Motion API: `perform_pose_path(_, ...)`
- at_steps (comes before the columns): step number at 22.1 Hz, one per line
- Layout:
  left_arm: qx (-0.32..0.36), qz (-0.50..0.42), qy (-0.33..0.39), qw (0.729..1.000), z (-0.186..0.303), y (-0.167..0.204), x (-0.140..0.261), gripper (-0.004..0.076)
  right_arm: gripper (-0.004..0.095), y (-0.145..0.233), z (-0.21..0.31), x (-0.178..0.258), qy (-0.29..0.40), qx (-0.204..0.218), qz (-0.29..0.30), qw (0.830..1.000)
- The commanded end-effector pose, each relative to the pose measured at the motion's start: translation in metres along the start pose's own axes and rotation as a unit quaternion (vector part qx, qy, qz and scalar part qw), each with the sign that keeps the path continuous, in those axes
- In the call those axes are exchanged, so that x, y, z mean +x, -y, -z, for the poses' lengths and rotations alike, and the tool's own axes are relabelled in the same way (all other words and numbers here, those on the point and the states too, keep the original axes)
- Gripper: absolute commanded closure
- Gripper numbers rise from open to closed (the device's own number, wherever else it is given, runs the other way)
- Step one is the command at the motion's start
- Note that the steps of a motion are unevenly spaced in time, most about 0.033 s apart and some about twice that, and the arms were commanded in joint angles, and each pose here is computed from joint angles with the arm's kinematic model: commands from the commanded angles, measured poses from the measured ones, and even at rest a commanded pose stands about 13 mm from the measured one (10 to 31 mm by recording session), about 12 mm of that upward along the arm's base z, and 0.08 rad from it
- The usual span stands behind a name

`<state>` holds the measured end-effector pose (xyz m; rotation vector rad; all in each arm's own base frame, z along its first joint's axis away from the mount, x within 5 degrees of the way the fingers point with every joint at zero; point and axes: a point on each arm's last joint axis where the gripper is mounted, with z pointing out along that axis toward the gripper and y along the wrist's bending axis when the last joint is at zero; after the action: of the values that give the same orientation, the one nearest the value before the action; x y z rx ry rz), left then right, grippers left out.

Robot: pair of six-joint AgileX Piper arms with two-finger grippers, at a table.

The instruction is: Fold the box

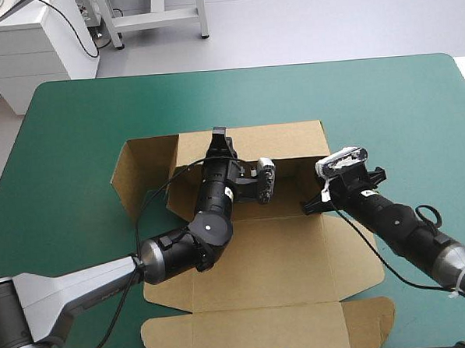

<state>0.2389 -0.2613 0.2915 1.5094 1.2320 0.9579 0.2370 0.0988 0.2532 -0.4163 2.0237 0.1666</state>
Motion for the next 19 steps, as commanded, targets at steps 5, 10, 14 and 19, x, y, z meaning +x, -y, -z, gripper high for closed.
perform_pose_path(5,-0.043,0.011,0.007,0.999,0.011,-0.024,0.003,0.073,0.0929,0.003,0.006,-0.02,0.039,0.016,0.002,0.999)
perform_pose_path(10,-0.042,0.011,0.01,0.999,0.011,-0.023,0.002,0.0409,0.0929,0.004,0.006,-0.02,0.042,0.023,0.003,0.999)
perform_pose_path(14,-0.037,0.01,0.024,0.999,0.011,-0.022,0.0,0.0234,0.0929,0.007,0.006,-0.022,0.048,0.037,0.005,0.998)
perform_pose_path(19,-0.037,0.02,0.017,0.999,0.013,-0.021,-0.002,0.0237,0.0929,0.016,0.007,-0.03,0.073,0.083,0.009,0.994)
